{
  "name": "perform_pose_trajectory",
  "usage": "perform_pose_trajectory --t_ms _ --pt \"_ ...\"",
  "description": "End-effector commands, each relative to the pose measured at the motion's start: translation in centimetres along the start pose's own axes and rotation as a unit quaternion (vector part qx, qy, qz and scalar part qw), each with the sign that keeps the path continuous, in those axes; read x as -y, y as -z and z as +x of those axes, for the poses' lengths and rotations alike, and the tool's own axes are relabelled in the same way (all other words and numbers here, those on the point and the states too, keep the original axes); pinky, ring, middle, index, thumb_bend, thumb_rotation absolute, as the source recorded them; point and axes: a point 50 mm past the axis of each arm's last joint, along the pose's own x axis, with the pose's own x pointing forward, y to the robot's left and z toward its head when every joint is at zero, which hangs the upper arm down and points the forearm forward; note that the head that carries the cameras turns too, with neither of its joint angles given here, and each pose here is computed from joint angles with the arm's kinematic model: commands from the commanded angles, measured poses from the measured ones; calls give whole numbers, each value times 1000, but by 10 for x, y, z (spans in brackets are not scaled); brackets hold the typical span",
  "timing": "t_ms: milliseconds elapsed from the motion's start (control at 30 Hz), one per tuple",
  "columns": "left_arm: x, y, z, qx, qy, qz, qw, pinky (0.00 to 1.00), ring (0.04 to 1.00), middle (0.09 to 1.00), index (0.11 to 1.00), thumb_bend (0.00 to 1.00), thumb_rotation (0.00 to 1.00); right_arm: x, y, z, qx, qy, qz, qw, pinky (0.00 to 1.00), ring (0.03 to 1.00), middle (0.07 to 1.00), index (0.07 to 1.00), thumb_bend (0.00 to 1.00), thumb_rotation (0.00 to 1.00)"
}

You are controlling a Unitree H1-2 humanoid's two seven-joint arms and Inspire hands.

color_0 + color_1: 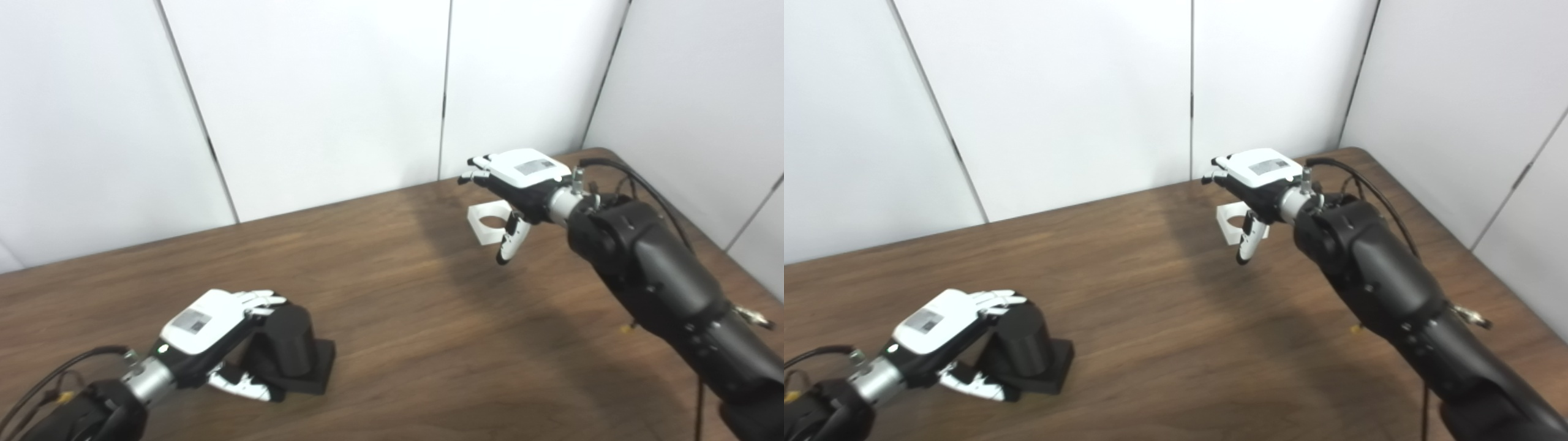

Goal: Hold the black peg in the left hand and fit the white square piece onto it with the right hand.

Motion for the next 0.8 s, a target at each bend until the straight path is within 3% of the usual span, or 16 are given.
perform_pose_trajectory --t_ms 0,767 --pt "38 7 -26 -16 99 14 995 788 870 851 489 524 57 30 10 4 -25 43 -17 999 957 1000 1000 900 899 156" --pt "45 9 -30 -11 95 19 995 815 885 867 489 524 60 8 36 65 -79 14 -36 996 898 960 986 931 948 145"
